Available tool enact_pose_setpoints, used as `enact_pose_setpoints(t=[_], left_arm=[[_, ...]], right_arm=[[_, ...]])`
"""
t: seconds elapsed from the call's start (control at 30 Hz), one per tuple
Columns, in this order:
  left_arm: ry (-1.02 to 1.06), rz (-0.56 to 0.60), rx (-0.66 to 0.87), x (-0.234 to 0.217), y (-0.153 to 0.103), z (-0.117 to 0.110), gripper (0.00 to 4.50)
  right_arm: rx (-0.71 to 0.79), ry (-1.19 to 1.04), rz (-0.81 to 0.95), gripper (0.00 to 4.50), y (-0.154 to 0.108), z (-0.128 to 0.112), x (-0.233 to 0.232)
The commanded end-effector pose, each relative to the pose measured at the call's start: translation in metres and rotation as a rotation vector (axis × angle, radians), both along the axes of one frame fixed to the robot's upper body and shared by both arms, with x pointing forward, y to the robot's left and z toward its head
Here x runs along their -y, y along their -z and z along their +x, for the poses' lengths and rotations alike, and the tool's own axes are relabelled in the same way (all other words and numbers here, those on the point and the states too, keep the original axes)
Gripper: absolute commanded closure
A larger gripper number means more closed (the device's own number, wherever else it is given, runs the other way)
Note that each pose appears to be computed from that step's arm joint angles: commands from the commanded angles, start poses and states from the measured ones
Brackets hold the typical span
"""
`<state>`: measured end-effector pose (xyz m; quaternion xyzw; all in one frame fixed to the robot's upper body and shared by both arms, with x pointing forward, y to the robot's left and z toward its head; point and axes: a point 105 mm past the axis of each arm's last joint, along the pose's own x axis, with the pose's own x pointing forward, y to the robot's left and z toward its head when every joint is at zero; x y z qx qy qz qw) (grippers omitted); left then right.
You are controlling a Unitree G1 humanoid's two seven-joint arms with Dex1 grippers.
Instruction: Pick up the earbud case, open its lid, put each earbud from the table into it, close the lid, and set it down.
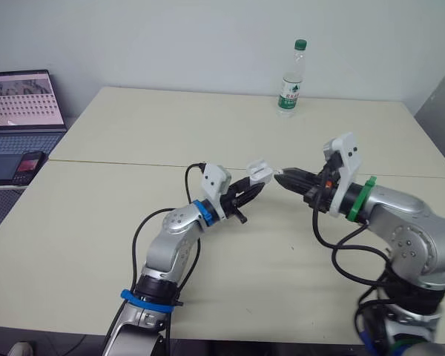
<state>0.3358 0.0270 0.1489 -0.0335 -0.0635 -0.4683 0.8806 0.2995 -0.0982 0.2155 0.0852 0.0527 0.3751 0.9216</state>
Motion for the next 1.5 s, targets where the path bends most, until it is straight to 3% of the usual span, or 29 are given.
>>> enact_pose_setpoints(t=[0.03,0.1,0.37,1.5], left_arm=[[0.037,-0.018,0.078,0.015,-0.019,-0.004,3.72],[0.039,-0.027,0.086,0.019,-0.023,-0.004,3.72],[0.038,-0.044,0.1,0.021,-0.029,-0.005,3.72],[0.052,-0.1,0.088,0.021,-0.036,-0.015,3.72]], right_arm=[[0.046,0.075,0.177,4.11,-0.023,0.004,0.0],[0.03,0.1,0.255,4.11,-0.025,0.006,-0.004],[-0.014,0.121,0.291,4.11,-0.007,0.006,-0.019],[-0.057,0.174,0.13,4.11,0.035,0.005,-0.024]])
